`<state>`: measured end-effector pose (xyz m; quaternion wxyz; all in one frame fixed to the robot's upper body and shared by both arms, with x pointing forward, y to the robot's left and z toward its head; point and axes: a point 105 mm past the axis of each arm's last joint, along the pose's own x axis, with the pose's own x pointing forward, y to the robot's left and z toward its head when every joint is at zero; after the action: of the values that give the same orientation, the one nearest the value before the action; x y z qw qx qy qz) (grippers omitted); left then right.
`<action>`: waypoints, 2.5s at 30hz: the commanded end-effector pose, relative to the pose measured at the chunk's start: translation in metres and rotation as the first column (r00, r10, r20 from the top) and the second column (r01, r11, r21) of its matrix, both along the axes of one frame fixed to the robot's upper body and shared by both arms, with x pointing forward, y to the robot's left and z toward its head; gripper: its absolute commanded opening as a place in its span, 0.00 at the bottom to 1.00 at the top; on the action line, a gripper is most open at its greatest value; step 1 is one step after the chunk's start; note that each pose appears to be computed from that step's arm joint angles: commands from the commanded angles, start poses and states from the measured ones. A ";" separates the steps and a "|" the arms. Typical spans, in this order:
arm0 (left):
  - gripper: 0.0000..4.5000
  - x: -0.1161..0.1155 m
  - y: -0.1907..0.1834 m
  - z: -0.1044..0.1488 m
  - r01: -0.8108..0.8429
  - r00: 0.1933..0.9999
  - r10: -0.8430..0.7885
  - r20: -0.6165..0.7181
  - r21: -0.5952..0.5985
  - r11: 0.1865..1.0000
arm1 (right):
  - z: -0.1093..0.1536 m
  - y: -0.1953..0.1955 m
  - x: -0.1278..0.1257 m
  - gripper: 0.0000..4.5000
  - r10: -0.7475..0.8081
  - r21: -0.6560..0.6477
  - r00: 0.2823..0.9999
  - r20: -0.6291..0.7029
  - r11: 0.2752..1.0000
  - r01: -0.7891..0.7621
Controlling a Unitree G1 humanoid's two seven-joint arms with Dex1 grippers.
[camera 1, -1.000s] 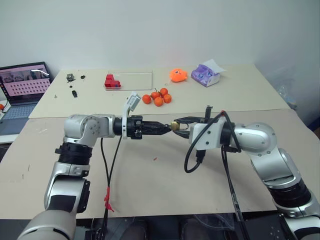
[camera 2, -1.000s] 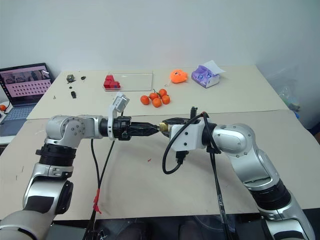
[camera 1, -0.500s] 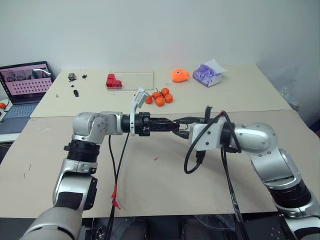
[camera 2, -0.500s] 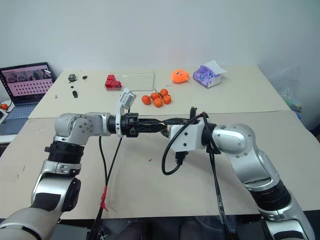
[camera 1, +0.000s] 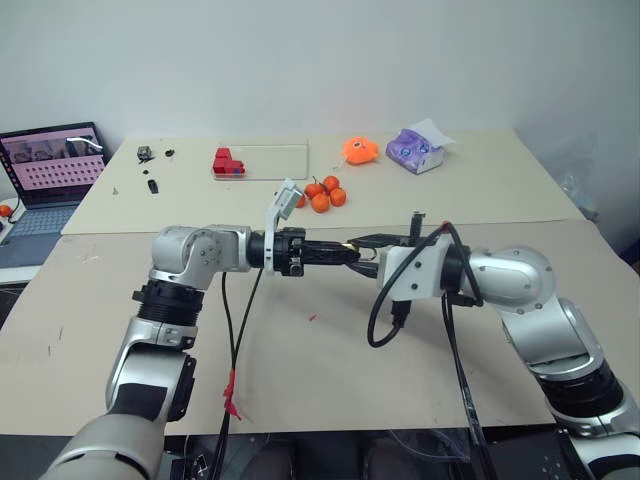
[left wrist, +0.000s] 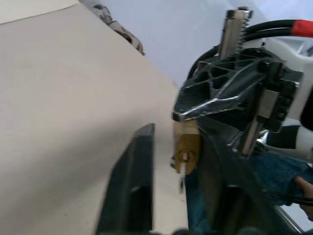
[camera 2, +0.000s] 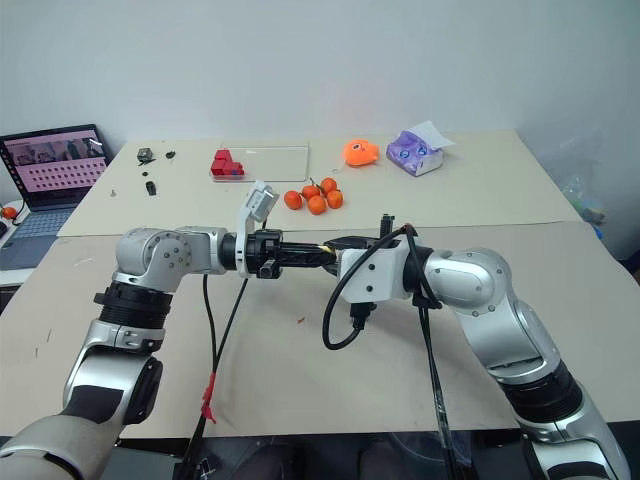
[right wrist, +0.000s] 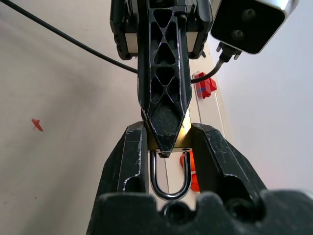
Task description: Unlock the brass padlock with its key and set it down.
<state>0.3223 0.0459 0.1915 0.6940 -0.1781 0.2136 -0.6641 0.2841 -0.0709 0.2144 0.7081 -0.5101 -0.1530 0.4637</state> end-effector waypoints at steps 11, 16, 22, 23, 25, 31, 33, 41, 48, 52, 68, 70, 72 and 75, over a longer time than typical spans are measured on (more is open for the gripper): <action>0.00 -0.001 0.001 0.008 0.004 0.999 -0.004 0.031 0.004 1.000 | 0.013 0.003 -0.005 0.20 0.022 0.019 0.999 0.046 1.000 -0.023; 0.00 0.001 0.003 0.008 -0.010 0.999 0.009 0.036 0.009 1.000 | 0.015 0.004 -0.006 0.48 0.029 0.055 0.999 0.016 0.998 -0.030; 0.00 0.004 0.004 0.009 -0.019 0.999 0.018 0.040 0.012 1.000 | 0.017 0.003 -0.008 0.95 0.026 0.048 0.999 0.018 0.998 -0.027; 0.00 0.004 0.004 0.009 -0.018 0.999 0.018 0.041 0.013 1.000 | 0.015 0.000 -0.010 1.00 0.019 0.047 1.000 -0.001 0.999 -0.019; 0.00 0.004 0.005 0.010 -0.018 0.999 0.017 0.042 0.014 1.000 | 0.012 -0.006 -0.012 1.00 0.009 0.053 0.999 -0.046 0.999 -0.007; 0.00 0.004 0.005 0.010 -0.009 0.999 0.008 0.050 0.023 1.000 | 0.019 -0.019 -0.018 1.00 0.001 0.192 0.985 -0.173 0.981 0.032; 0.00 0.004 0.005 0.009 -0.005 0.999 0.004 0.054 0.025 1.000 | 0.026 -0.018 -0.017 0.88 0.008 0.224 0.985 -0.172 0.974 0.032; 0.00 0.004 0.003 0.010 0.002 0.998 -0.003 0.058 0.026 1.000 | 0.033 -0.014 -0.018 0.31 0.026 0.259 0.985 -0.173 0.966 0.020; 0.00 0.004 0.003 0.012 0.001 0.998 -0.003 0.064 0.024 1.000 | 0.023 -0.015 -0.018 0.01 0.024 0.234 0.982 -0.186 0.972 0.021; 0.00 0.002 0.004 0.014 0.004 0.997 -0.006 0.073 0.026 1.000 | 0.020 -0.017 -0.013 0.01 0.001 0.209 0.986 -0.169 0.977 0.035; 0.00 -0.019 0.016 0.016 0.041 0.998 -0.044 0.050 0.047 0.998 | 0.010 -0.022 -0.005 0.01 -0.031 0.185 0.986 -0.164 0.981 0.062; 0.00 -0.020 0.016 0.017 0.041 0.998 -0.043 0.051 0.045 0.998 | 0.010 -0.022 -0.005 0.01 -0.028 0.183 0.986 -0.163 0.981 0.058; 0.00 -0.020 0.015 0.019 0.037 0.998 -0.039 0.053 0.039 0.999 | 0.009 -0.021 -0.004 0.01 -0.024 0.182 0.986 -0.163 0.982 0.054; 0.00 -0.019 0.015 0.020 0.032 0.998 -0.034 0.052 0.032 0.999 | 0.008 -0.019 -0.003 0.01 -0.019 0.181 0.987 -0.161 0.982 0.048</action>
<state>0.3053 0.0608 0.1963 0.6922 -0.1515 0.2347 -0.6654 0.2831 -0.0936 0.2129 0.7771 -0.3960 -0.1037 0.4780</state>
